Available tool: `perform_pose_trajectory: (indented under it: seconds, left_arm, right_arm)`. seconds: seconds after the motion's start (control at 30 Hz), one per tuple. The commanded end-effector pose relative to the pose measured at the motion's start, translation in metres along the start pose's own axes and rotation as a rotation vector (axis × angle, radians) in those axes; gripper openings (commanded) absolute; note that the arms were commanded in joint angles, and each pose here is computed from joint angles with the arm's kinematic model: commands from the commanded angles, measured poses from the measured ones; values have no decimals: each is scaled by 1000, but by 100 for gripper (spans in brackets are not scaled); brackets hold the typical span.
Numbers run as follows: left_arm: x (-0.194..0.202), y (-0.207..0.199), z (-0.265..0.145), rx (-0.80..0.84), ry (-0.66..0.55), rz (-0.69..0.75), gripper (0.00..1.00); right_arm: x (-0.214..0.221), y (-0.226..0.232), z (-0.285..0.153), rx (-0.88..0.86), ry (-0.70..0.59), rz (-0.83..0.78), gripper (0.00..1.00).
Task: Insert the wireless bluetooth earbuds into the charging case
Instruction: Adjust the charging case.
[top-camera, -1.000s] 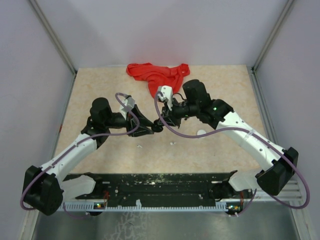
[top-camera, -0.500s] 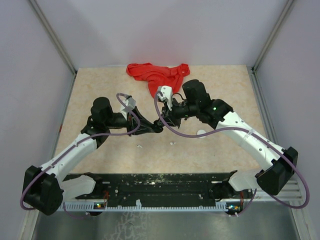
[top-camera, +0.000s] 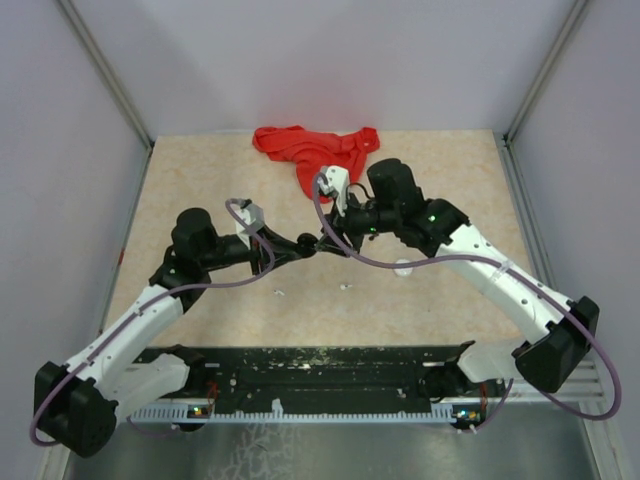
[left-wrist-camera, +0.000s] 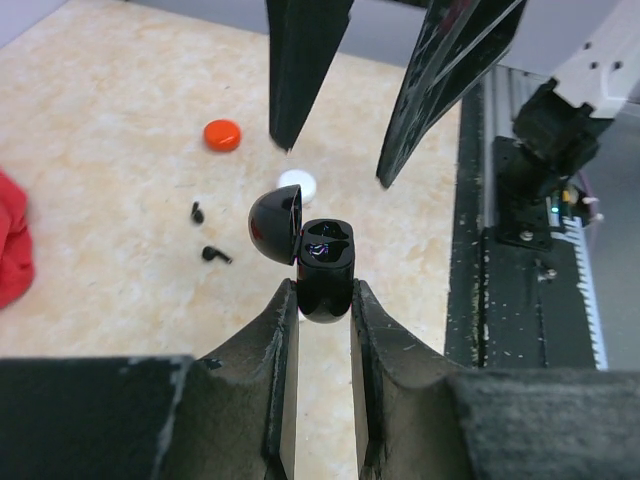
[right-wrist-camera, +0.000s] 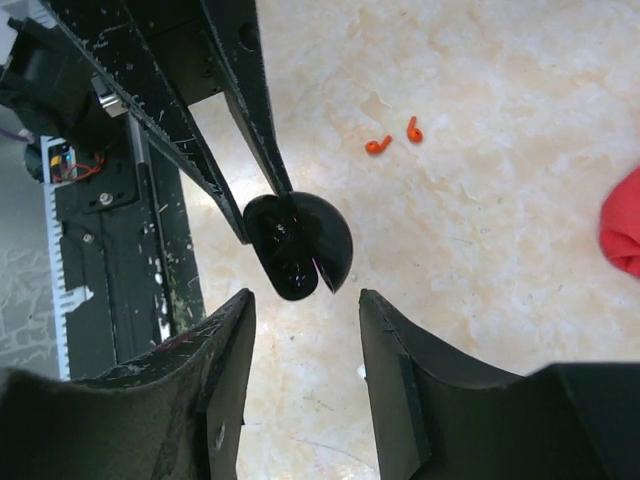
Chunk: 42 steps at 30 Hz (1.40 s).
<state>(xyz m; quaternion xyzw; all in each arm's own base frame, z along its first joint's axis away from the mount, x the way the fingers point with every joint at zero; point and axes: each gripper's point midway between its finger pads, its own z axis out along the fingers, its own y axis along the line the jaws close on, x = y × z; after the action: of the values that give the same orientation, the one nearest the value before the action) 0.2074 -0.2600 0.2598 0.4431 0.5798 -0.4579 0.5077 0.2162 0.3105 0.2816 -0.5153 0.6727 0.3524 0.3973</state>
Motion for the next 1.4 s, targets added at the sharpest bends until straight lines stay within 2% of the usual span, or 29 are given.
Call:
perform_pose_trajectory:
  seconds: [0.0, 0.23, 0.47, 0.63, 0.8, 1.07, 1.37]
  left_arm:
    - [18, 21, -8, -161, 28, 18, 1]
    - [32, 40, -16, -284, 63, 2, 0]
    - [26, 39, -16, -275, 37, 71, 1]
    - [26, 35, -17, -251, 35, 117, 1]
    - [27, 30, -17, -225, 21, 170, 1]
    - [25, 40, -19, -277, 21, 184, 1]
    - [24, 40, -19, -277, 18, 182, 1]
  right_arm:
    - [-21, -16, -14, 144, -60, 29, 48]
    - [43, -81, -22, 376, 108, 289, 50]
    - [96, -121, -3, 504, 255, 387, 50]
    - [130, -142, 14, 537, 347, 428, 45]
    - [155, -157, 31, 567, 413, 475, 39]
    - [178, -168, 47, 605, 508, 589, 32]
    - [204, -178, 47, 753, 589, 696, 32]
